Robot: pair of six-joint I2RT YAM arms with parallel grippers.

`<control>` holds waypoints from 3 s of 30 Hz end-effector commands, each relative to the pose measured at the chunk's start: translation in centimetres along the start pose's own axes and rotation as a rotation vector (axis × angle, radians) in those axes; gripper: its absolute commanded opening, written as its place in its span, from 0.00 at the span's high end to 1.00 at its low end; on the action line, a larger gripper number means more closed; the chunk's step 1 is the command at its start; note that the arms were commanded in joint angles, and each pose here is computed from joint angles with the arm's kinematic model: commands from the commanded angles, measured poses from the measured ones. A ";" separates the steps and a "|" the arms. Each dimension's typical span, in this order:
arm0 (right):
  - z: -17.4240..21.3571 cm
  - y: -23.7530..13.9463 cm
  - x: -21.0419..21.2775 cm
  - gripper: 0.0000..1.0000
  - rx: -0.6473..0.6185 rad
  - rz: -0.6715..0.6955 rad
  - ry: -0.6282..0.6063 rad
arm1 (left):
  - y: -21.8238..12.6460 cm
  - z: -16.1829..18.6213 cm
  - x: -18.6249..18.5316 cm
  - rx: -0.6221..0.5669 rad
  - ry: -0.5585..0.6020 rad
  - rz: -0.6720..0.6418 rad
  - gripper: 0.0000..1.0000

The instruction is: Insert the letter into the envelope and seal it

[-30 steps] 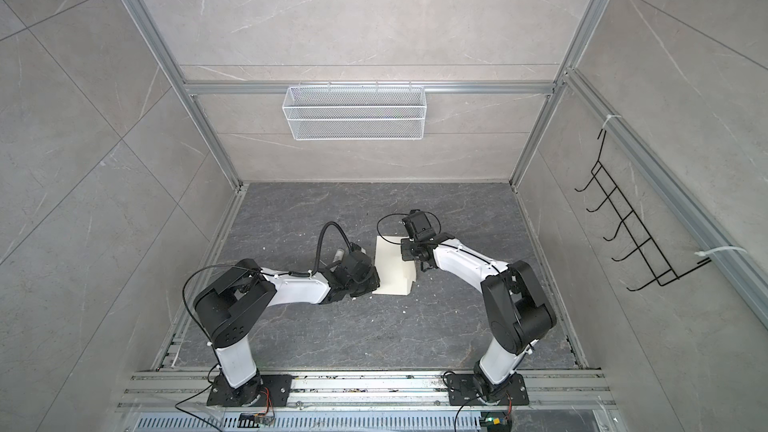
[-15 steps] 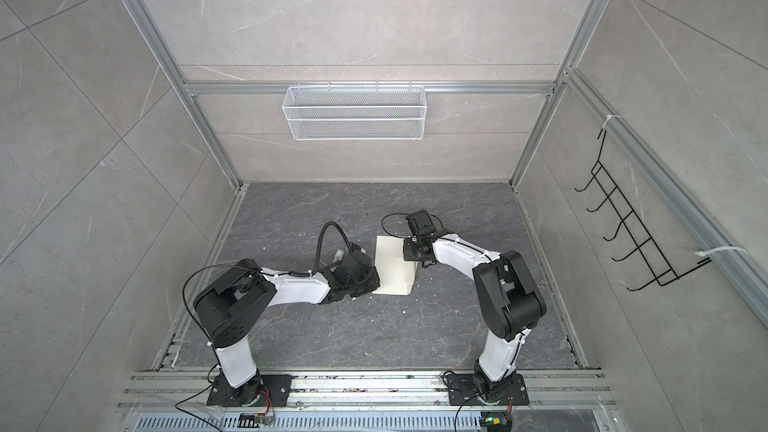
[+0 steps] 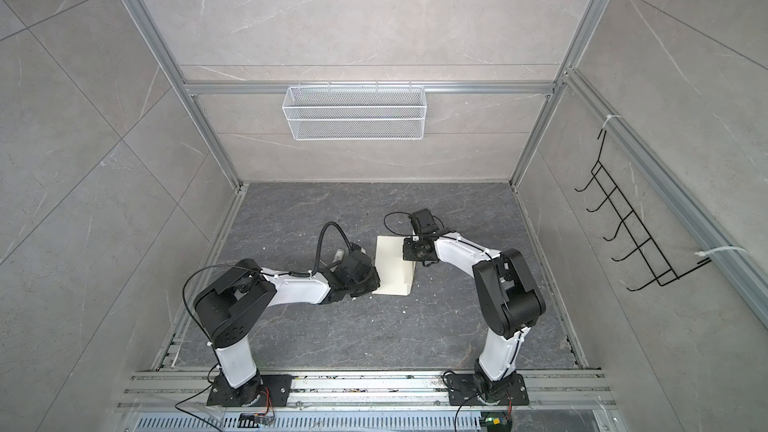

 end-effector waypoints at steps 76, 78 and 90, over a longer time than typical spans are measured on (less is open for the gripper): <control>-1.0 -5.5 1.3 0.28 0.026 -0.086 0.078 | -7.2 -6.9 -6.6 -0.249 0.185 0.093 0.11; -0.7 -4.8 1.2 0.29 0.030 -0.088 0.104 | -6.4 -7.0 -6.6 -0.216 0.145 0.117 0.11; 0.7 -0.9 -0.1 0.40 0.091 -0.015 0.154 | -2.0 -6.4 -4.4 -0.054 0.045 0.081 0.30</control>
Point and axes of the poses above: each gripper's point midway between its finger pads, its own y axis out along the fingers, its own x axis along the line the jaws close on, z = x × y, the point moved 1 cm from there along -y, back along the fingers, and after that the axes turned 4 degrees about -y, right-handed, at the moved point
